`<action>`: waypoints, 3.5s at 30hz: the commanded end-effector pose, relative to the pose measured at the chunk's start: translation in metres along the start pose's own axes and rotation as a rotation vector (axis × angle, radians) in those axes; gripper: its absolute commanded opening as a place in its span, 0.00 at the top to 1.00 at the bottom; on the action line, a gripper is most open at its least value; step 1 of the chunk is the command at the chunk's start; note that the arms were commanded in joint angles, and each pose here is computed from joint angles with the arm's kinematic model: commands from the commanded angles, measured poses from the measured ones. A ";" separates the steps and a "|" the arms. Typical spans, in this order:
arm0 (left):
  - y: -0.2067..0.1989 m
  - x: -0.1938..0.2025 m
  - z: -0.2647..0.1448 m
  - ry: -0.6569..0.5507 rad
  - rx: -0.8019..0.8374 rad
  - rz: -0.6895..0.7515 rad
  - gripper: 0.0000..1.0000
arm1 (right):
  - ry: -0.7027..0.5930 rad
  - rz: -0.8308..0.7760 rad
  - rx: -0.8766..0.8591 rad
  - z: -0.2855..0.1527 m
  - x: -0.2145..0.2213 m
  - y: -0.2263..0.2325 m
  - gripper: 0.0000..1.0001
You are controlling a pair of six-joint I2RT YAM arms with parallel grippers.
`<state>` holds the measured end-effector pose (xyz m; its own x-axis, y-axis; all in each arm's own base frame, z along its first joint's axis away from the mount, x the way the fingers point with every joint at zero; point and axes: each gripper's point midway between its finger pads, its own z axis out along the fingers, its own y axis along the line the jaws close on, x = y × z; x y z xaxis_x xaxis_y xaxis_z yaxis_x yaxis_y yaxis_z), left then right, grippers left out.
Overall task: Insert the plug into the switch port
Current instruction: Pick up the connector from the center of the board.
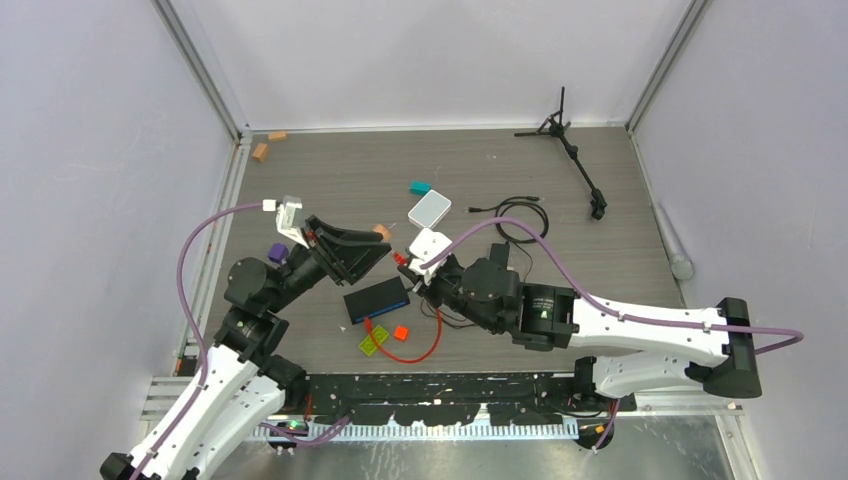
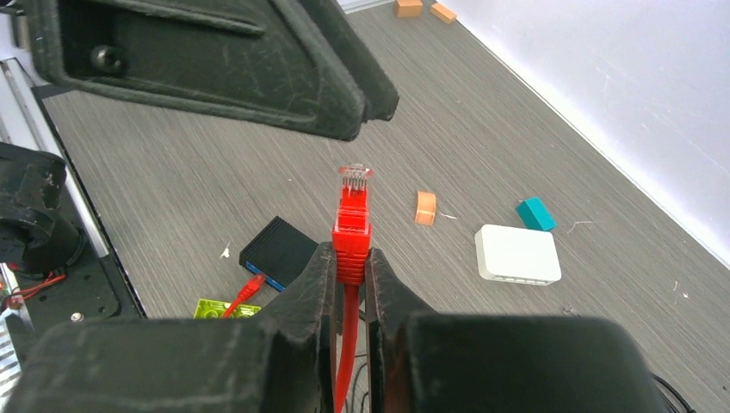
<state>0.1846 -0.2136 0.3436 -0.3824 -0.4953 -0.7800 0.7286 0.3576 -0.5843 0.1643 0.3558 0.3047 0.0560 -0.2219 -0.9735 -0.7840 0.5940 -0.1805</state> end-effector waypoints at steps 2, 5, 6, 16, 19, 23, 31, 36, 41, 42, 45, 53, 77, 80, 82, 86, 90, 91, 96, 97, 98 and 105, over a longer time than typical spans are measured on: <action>-0.022 -0.004 0.001 0.007 0.107 0.008 0.52 | -0.091 0.056 0.061 0.005 -0.039 -0.010 1.00; -0.019 0.001 0.000 0.016 0.104 -0.001 0.52 | -0.091 0.054 0.060 0.007 -0.041 -0.008 0.99; -0.018 0.002 0.000 0.019 0.102 -0.003 0.52 | -0.094 0.054 0.056 0.008 -0.042 -0.008 1.00; -0.013 0.012 0.000 0.054 0.096 -0.018 0.71 | -0.107 0.061 0.044 0.007 -0.048 -0.006 0.99; -0.013 0.013 0.000 0.060 0.099 -0.024 0.71 | -0.098 0.060 0.035 0.007 -0.046 -0.005 0.99; -0.014 0.013 0.000 0.063 0.101 -0.032 0.72 | -0.096 0.067 0.013 0.008 -0.045 0.000 0.99; -0.015 0.015 0.000 0.069 0.109 -0.046 0.85 | -0.088 0.067 0.001 0.008 -0.045 0.003 1.00; -0.017 0.015 0.001 0.047 0.148 -0.031 1.00 | -0.096 0.085 -0.006 0.004 -0.047 0.002 0.91; -0.024 0.018 -0.005 0.014 0.228 0.057 1.00 | -0.020 0.108 -0.096 -0.012 -0.035 0.011 0.50; -0.027 0.019 -0.006 0.012 0.255 0.080 1.00 | -0.005 0.115 -0.119 -0.017 -0.033 0.011 0.47; -0.042 0.026 -0.013 0.034 0.364 0.158 1.00 | 0.008 0.185 -0.212 -0.034 -0.030 0.006 0.41; -0.081 0.034 -0.032 0.087 0.621 0.245 1.00 | -0.075 0.460 -0.694 -0.080 -0.050 0.015 0.42; -0.099 0.021 -0.032 0.052 0.711 0.297 1.00 | -0.144 0.632 -1.043 -0.061 -0.058 0.050 0.54; -0.100 0.020 -0.032 0.041 0.711 0.299 1.00 | -0.134 0.635 -1.047 -0.061 -0.054 0.052 0.60; -0.100 0.018 -0.031 0.033 0.710 0.301 1.00 | -0.128 0.634 -1.048 -0.060 -0.052 0.052 0.62; -0.101 0.017 -0.030 0.031 0.711 0.300 1.00 | -0.122 0.639 -1.048 -0.059 -0.050 0.052 0.75; -0.098 0.016 -0.029 0.017 0.691 0.288 0.92 | -0.113 0.625 -1.030 -0.056 -0.047 0.052 0.99; -0.094 0.015 -0.026 0.013 0.662 0.274 0.83 | -0.093 0.612 -0.993 -0.051 -0.041 0.050 0.99; -0.065 0.006 -0.011 -0.029 0.447 0.226 0.33 | -0.020 0.443 -0.642 -0.029 -0.020 0.017 0.99; -0.061 0.003 -0.011 -0.042 0.415 0.229 0.29 | -0.003 0.413 -0.571 -0.028 -0.014 0.010 0.99; -0.059 0.001 -0.012 -0.057 0.389 0.237 0.27 | -0.011 0.382 -0.503 -0.026 -0.013 0.004 0.99; -0.039 -0.006 -0.013 -0.097 0.247 0.207 0.24 | -0.195 0.272 -0.196 -0.027 -0.040 -0.012 1.00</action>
<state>0.1326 -0.2222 0.3611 -0.1865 -0.4792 -0.8577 0.9425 0.1593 -0.2939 0.1250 0.3489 0.3236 -0.2583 0.0011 -0.9661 -0.9452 0.2067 0.2529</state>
